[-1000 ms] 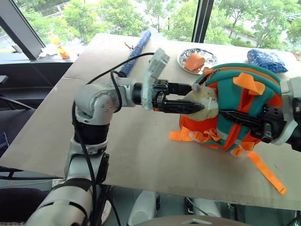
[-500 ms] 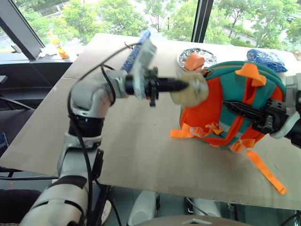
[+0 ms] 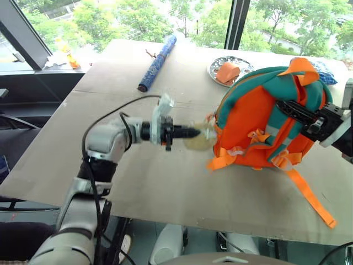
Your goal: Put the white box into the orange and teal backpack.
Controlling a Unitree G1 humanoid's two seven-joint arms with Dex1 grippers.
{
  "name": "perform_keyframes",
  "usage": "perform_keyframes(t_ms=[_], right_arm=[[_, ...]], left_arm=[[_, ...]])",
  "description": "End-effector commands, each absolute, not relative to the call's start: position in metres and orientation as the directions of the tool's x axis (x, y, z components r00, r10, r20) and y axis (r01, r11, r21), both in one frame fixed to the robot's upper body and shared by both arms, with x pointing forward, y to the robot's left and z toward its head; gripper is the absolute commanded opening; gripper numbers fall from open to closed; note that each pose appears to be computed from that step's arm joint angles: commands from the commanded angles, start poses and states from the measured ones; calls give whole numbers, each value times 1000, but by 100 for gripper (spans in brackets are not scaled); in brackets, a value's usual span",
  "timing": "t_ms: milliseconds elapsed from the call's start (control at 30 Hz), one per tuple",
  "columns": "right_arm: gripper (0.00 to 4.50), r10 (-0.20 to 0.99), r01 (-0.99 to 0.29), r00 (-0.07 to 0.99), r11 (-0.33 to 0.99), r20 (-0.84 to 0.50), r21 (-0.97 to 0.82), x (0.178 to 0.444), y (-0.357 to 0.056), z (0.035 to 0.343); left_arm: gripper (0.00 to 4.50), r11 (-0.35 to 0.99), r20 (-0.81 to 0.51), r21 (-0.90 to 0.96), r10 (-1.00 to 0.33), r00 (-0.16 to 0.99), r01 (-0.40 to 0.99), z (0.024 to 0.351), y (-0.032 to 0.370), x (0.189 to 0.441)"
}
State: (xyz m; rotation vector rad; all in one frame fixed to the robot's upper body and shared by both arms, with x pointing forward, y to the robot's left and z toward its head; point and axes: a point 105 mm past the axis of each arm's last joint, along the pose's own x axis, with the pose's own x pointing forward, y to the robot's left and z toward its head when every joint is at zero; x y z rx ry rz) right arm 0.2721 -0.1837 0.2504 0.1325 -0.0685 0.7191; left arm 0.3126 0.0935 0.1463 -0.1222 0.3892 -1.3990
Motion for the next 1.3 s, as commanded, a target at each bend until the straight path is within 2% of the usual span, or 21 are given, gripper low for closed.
perform_keyframes(t_ms=[33, 167, 267, 367, 500, 600, 700, 800, 867, 967, 1000, 1100, 1133, 1167, 1233, 1300], right_arm=[[0, 580, -598, 793, 799, 187, 61, 274, -199, 269], [0, 580, -597, 795, 800, 181, 60, 273, -199, 268], [0, 585, -604, 788, 794, 193, 62, 270, -199, 270], [0, 588, -609, 778, 792, 221, 39, 267, -199, 277], [0, 590, -612, 754, 790, 290, -16, 254, -204, 300], [0, 552, -561, 769, 825, 324, -74, 250, -216, 316], [0, 510, -492, 790, 859, 340, -143, 252, -227, 329], [0, 486, -436, 809, 873, 331, -216, 260, -234, 335], [0, 516, -466, 804, 855, 296, -228, 264, -229, 328], [0, 611, -581, 766, 791, 200, -193, 255, -205, 302], [0, 624, -598, 762, 781, 175, -181, 253, -200, 294], [0, 640, -636, 769, 764, -1, -106, 246, -190, 243], [0, 618, -616, 786, 779, -26, -116, 246, -194, 235], [55, 584, -582, 811, 804, -23, -122, 246, -200, 232], [95, 558, -558, 828, 814, -54, -161, 242, -208, 225], [184, 555, -558, 829, 815, -69, -156, 234, -212, 222]], left_arm=[[1, 212, -280, -289, -951, 129, 933, 127, 98, 307], [1, 236, -320, -273, -937, 143, 933, 114, 101, 305], [1, 228, -299, -264, -943, 145, 937, 122, 98, 309], [1, 194, -203, -250, -969, 144, 949, 142, 90, 311], [183, 169, 4, -262, -984, 176, 950, 193, 91, 320], [331, 212, 51, -207, -973, 227, 955, 214, 90, 329], [446, 258, 96, -156, -957, 275, 953, 232, 87, 339], [446, 275, 131, -112, -948, 289, 955, 246, 82, 343], [446, 279, 141, -91, -947, 289, 956, 250, 79, 342], [446, 296, 135, -60, -944, 301, 953, 250, 79, 340], [446, 302, 135, -57, -942, 307, 952, 249, 79, 340], [446, 321, 164, -40, -932, 323, 946, 247, 77, 338], [446, 325, 167, -23, -931, 324, 946, 247, 76, 337], [450, 337, 170, -11, -927, 334, 942, 247, 76, 337], [450, 335, 156, -1, -931, 331, 942, 246, 75, 333], [450, 299, 151, -12, -943, 297, 954, 246, 76, 325]])
